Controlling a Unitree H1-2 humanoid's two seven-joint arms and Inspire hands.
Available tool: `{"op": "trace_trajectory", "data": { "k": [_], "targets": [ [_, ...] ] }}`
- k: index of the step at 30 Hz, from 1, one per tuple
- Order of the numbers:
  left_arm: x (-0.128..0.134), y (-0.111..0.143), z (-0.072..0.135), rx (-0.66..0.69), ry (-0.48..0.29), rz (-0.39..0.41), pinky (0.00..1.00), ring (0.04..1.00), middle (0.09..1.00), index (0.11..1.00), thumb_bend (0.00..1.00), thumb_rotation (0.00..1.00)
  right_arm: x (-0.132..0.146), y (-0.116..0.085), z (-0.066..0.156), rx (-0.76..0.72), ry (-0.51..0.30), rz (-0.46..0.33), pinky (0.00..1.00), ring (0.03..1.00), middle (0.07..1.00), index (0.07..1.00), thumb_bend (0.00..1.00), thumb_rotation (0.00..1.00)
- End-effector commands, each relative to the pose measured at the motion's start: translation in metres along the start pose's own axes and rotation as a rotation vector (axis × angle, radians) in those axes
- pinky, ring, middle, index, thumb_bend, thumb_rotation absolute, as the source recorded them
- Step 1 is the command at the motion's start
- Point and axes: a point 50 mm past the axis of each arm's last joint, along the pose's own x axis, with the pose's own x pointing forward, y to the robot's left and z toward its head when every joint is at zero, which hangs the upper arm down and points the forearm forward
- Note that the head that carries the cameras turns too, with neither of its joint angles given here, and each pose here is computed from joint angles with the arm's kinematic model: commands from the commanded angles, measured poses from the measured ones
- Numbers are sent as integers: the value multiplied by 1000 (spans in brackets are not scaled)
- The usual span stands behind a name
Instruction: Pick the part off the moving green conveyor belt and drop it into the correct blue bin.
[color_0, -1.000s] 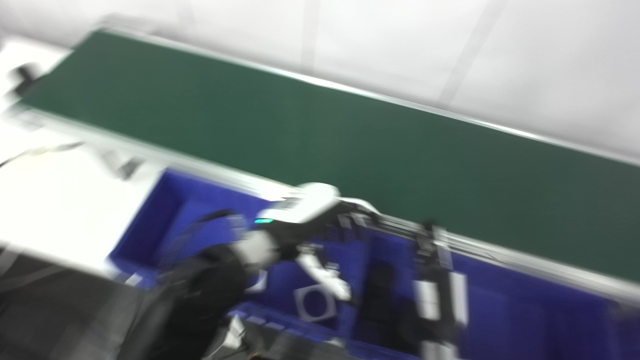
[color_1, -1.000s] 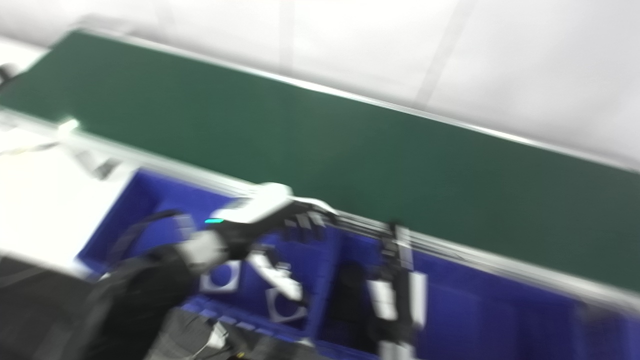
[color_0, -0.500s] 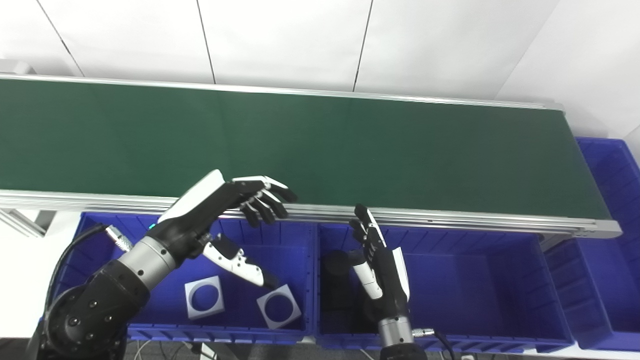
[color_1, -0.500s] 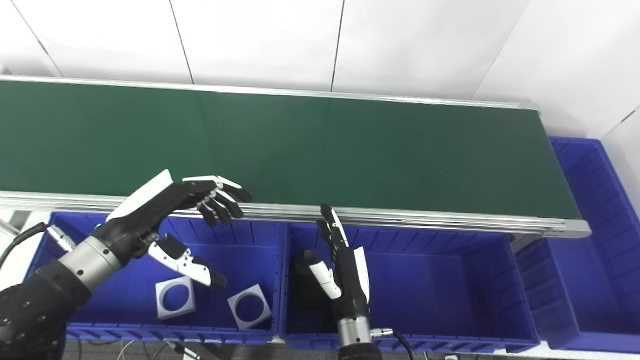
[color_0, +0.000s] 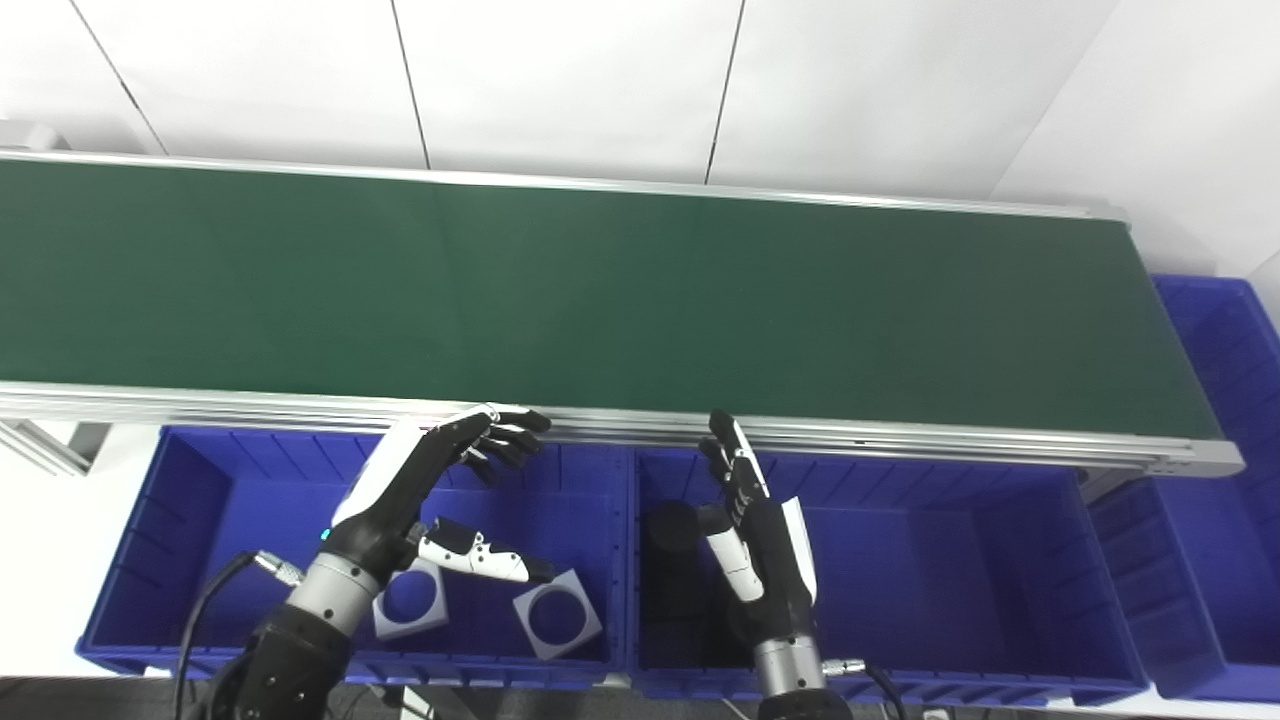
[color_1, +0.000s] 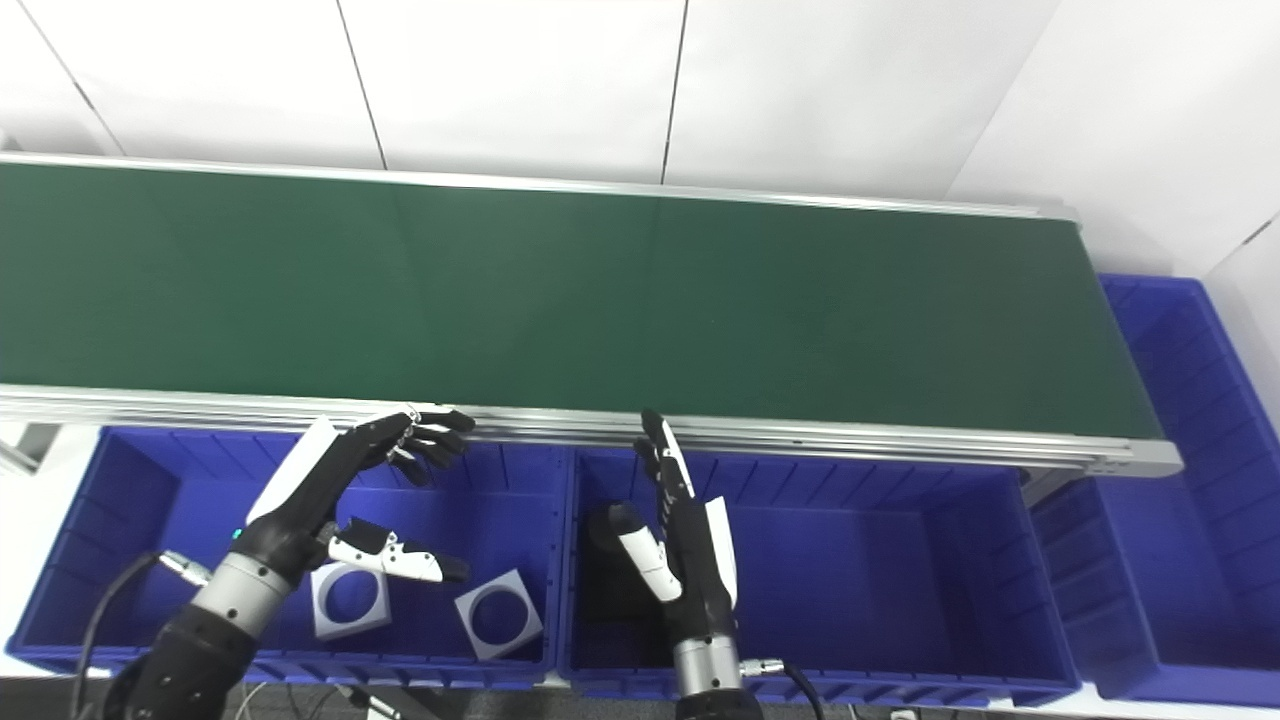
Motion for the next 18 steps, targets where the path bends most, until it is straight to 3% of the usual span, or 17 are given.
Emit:
{"op": "trace_trajectory", "data": {
  "k": [1, 13, 18],
  "targets": [
    [0, -10, 2, -41, -42, 42, 631, 707, 747, 742, 801, 200, -5, 32, 15, 82, -75, 14, 989, 943, 960, 962, 817, 910],
    [0, -39, 5, -119, -56, 15, 771, 842, 869, 818, 771, 134, -10, 21, 17, 87, -96, 1, 976, 937, 962, 961, 802, 911],
    [1, -46, 6, -190, -32, -51, 914, 966, 968, 918, 747, 276, -11, 17, 14, 77, -93, -1, 959, 944, 964, 963, 818, 912]
  ]
}}
